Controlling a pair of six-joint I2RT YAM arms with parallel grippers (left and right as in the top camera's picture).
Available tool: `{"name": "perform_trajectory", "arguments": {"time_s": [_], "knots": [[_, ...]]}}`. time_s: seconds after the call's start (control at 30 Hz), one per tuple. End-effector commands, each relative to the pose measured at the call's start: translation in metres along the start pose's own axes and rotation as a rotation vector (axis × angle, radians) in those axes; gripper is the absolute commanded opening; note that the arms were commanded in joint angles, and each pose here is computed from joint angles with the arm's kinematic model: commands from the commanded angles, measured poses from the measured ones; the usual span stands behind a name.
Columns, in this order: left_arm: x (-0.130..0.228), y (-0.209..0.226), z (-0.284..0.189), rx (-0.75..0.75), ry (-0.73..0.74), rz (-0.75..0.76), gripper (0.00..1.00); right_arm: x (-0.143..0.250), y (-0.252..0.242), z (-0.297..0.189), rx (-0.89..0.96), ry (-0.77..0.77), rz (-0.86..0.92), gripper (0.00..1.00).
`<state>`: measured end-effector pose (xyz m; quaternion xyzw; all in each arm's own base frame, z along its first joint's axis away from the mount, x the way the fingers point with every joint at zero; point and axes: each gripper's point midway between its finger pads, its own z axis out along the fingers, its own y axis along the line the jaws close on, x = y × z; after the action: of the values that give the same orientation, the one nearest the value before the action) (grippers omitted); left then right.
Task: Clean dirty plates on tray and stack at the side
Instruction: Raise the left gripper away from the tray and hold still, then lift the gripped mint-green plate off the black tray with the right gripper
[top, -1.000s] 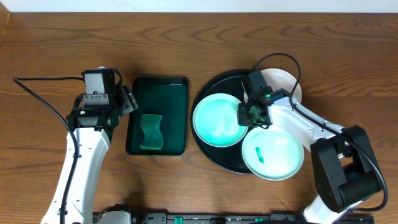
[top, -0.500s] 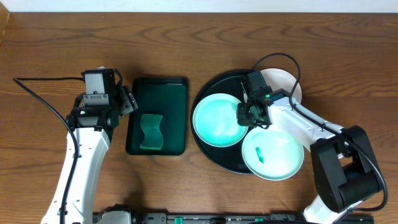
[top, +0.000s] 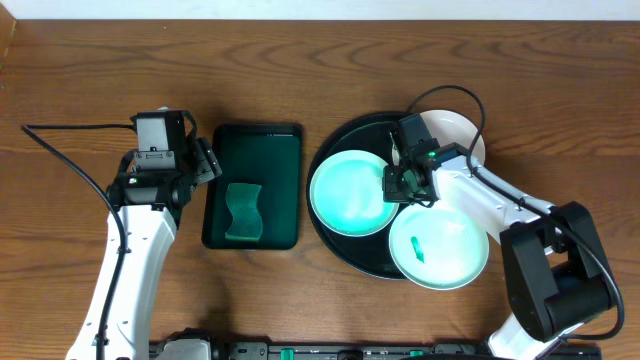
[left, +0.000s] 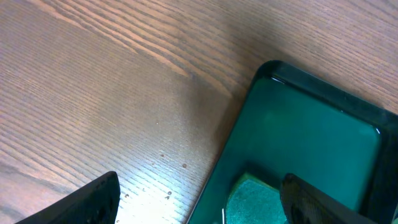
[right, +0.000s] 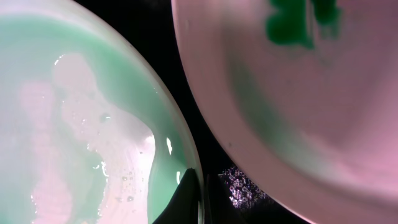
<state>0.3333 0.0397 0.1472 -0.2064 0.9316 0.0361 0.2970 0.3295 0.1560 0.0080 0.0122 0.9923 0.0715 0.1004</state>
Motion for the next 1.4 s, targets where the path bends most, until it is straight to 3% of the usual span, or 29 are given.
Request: {"name": "perform_trajectory", "arguments": {"time_s": [0.0,0.57,1.1,1.37], "knots": [[-0.006,0.004,-0.003,-0.019,-0.020,0.000,0.82,-0.006,0.000,-0.014,-0.020,-0.020,0.008,0.01],[-0.006,0.004,-0.003,-0.019,-0.020,0.000,0.82,-0.018,0.008,-0.057,-0.068,-0.120,0.004,0.01],[-0.006,0.004,-0.003,-0.019,-0.020,0.000,0.83,-0.022,-0.012,-0.058,-0.056,-0.110,0.060,0.01],[-0.006,0.004,-0.003,-0.019,-0.020,0.000,0.83,-0.025,-0.011,-0.064,-0.180,-0.068,0.120,0.01]]}}
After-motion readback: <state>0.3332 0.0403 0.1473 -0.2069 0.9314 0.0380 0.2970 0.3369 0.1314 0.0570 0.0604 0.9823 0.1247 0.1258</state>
